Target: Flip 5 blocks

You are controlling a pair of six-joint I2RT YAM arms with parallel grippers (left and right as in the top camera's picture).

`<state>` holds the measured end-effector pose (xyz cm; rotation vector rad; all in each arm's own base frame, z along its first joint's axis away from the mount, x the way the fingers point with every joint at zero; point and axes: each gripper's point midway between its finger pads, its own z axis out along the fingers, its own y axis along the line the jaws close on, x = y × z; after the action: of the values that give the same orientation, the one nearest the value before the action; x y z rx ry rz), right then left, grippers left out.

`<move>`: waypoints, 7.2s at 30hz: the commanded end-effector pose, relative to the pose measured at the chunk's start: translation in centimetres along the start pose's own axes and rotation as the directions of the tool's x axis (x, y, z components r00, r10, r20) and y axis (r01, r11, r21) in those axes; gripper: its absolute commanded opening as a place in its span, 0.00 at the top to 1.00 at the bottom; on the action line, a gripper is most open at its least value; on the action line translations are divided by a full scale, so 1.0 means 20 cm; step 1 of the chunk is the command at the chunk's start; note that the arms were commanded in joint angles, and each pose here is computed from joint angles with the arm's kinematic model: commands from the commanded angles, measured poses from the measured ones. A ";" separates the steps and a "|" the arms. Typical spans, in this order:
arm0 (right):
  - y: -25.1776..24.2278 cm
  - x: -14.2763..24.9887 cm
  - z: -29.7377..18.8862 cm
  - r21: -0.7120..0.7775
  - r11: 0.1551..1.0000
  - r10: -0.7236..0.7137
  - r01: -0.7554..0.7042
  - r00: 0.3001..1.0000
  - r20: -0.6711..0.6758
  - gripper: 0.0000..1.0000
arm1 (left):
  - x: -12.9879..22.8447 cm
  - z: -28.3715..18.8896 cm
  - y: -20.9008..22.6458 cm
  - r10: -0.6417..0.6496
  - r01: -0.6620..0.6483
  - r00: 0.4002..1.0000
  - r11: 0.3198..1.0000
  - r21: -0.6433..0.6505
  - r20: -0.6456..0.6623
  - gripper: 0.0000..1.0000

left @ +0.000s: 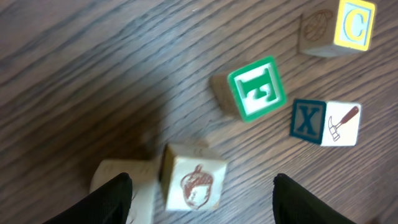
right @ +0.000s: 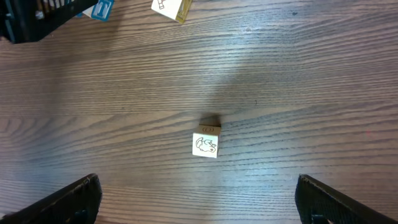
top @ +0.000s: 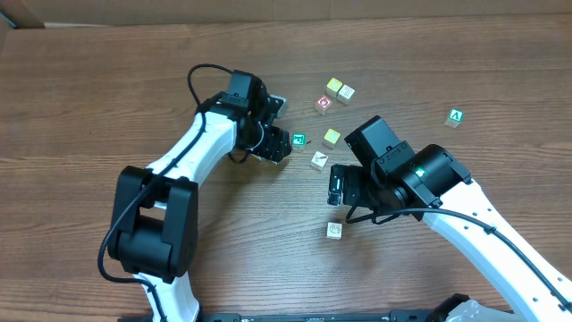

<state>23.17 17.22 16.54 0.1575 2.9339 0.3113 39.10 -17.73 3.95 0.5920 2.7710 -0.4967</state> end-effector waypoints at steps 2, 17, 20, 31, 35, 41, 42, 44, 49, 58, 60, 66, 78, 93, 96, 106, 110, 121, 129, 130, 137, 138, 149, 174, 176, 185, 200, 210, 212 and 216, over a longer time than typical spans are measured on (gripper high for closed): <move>0.03 -0.03 -0.07 -0.041 0.999 -0.007 0.008 0.999 0.033 0.00 | 0.05 0.11 -0.10 0.060 -0.057 0.997 0.997 0.046 -0.049 0.34; 0.03 -0.02 -0.07 -0.036 0.999 -0.006 0.007 1.000 0.026 0.00 | 0.10 0.12 -0.07 0.016 -0.021 0.995 0.999 -0.049 -0.096 0.37; 0.03 -0.01 -0.06 -0.037 0.999 -0.007 0.007 1.000 0.019 0.00 | 0.13 0.12 -0.05 0.004 -0.014 0.992 0.997 -0.080 -0.125 0.42; 0.02 0.00 -0.06 -0.031 1.000 -0.002 0.002 1.000 0.011 0.00 | 0.15 0.11 -0.04 -0.061 0.048 0.989 0.994 -0.099 -0.135 0.75; 0.02 0.00 -0.06 -0.031 1.000 -0.002 0.002 1.000 0.011 0.00 | 0.16 0.11 0.00 -0.127 0.107 0.983 0.982 -0.153 -0.129 0.88; 0.02 0.00 -0.06 -0.028 1.000 0.002 -0.002 1.000 0.012 0.00 | 0.19 0.05 -0.01 -0.189 0.165 0.972 0.972 -0.167 -0.141 0.96; 0.02 0.00 -0.06 -0.027 1.000 0.002 -0.002 1.000 0.012 0.00 | 0.19 0.02 -0.02 -0.197 0.173 0.971 0.971 -0.166 -0.134 0.96; 0.01 0.00 -0.06 -0.025 1.000 0.004 -0.004 1.000 0.012 0.00 | 0.17 -0.04 -0.05 -0.195 0.176 0.973 0.972 -0.156 -0.120 0.95; -0.07 -0.03 -0.07 0.021 0.998 0.057 -0.057 0.998 0.012 0.00 | 0.22 -0.27 -0.13 -0.209 0.191 0.972 0.970 -0.153 -0.108 0.96; -0.19 -0.03 -0.07 0.077 0.992 0.101 -0.100 0.995 -0.009 0.00 | 0.53 -0.38 -0.33 -0.244 0.236 0.967 0.966 -0.109 -0.074 0.96; -0.21 -0.02 -0.07 0.093 0.991 0.102 -0.100 0.995 -0.017 0.00 | 0.63 -0.34 -0.36 -0.289 0.281 0.955 0.954 -0.103 -0.071 0.96; -0.22 0.00 -0.08 0.104 0.990 0.103 -0.100 0.994 -0.030 0.00 | 0.85 -0.20 -0.47 -0.369 0.366 0.927 0.929 -0.051 -0.065 0.96; -0.23 0.02 -0.08 0.113 0.989 0.105 -0.100 0.994 -0.041 0.00 | 0.80 -0.05 -0.62 -0.358 0.358 0.934 0.933 0.021 -0.013 0.95; -0.22 0.01 -0.08 0.108 0.989 0.105 -0.100 0.994 -0.035 0.00 | 0.76 0.08 -0.67 -0.345 0.346 0.938 0.936 0.063 -0.026 0.96; -0.22 0.01 -0.08 0.108 0.989 0.105 -0.100 0.994 -0.035 0.00 | 0.76 0.08 -0.68 -0.338 0.339 0.941 0.938 0.067 -0.024 0.96; -0.22 0.01 -0.08 0.109 0.989 0.105 -0.100 0.994 -0.036 0.00 | 0.74 0.08 -0.71 -0.325 0.325 0.946 0.942 0.089 -0.011 0.94; -0.23 0.01 -0.08 0.111 0.989 0.105 -0.100 0.994 -0.039 0.00 | 0.75 0.08 -0.71 -0.325 0.325 0.946 0.942 0.087 -0.012 0.87; -0.23 0.02 -0.08 0.117 0.988 0.106 -0.100 0.993 -0.047 0.00 | 0.74 0.08 -0.71 -0.326 0.325 0.945 0.942 0.088 -0.011 0.68; -0.24 0.03 -0.08 0.120 0.988 0.107 -0.100 0.993 -0.051 0.00 | 0.74 0.08 -0.71 -0.326 0.325 0.945 0.941 0.089 -0.010 0.69; -0.24 0.03 -0.08 0.120 0.988 0.107 -0.100 0.993 -0.051 0.00 | 0.74 0.08 -0.71 -0.331 0.330 0.944 0.940 0.089 -0.010 0.70; -0.24 0.03 -0.08 0.120 0.988 0.107 -0.101 0.993 -0.051 0.00 | 0.75 0.08 -0.72 -0.365 0.365 0.931 0.926 0.094 -0.020 0.80; -0.24 0.03 -0.08 0.120 0.988 0.107 -0.101 0.993 -0.051 0.00 | 0.75 0.08 -0.73 -0.368 0.369 0.929 0.924 0.098 -0.024 0.80; -0.24 0.03 -0.08 0.120 0.987 0.111 -0.104 0.993 -0.050 0.00 | 0.76 0.08 -0.73 -0.449 0.451 0.893 0.888 0.093 -0.042 0.85; -0.24 0.03 -0.08 0.120 0.987 0.111 -0.104 0.993 -0.050 0.00 | 0.76 0.08 -0.72 -0.583 0.585 0.811 0.807 0.080 -0.053 0.92; -0.24 0.03 -0.08 0.120 0.987 0.111 -0.104 0.993 -0.050 0.00 | 0.76 0.08 -0.73 -0.591 0.594 0.805 0.801 0.080 -0.055 0.92; -0.24 0.03 -0.08 0.120 0.987 0.111 -0.104 0.993 -0.050 0.00 | 0.77 0.08 -0.73 -0.559 0.561 0.828 0.825 0.074 -0.043 0.85; -0.24 0.03 -0.08 0.120 0.987 0.110 -0.104 0.993 -0.050 0.00 | 0.69 0.00 -0.69 -0.519 0.515 0.854 0.853 0.082 0.038 0.69; -0.23 0.02 -0.08 0.113 0.989 0.104 -0.099 0.994 -0.042 0.00 | 0.55 -0.21 -0.47 -0.379 0.389 0.899 0.921 -0.005 0.220 0.63; -0.23 0.02 -0.08 0.112 0.990 0.089 -0.084 0.995 -0.044 0.00 | 0.49 -0.27 -0.36 -0.374 0.395 0.897 0.917 -0.047 0.235 0.63; -0.23 0.02 -0.08 0.111 0.991 0.079 -0.074 0.996 -0.045 0.00 | 0.30 -0.39 -0.17 -0.354 0.392 0.900 0.913 -0.115 0.256 0.55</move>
<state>21.54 12.61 15.77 0.3045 3.0497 0.1478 26.54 -16.96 7.10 -0.1594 2.7450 -0.4508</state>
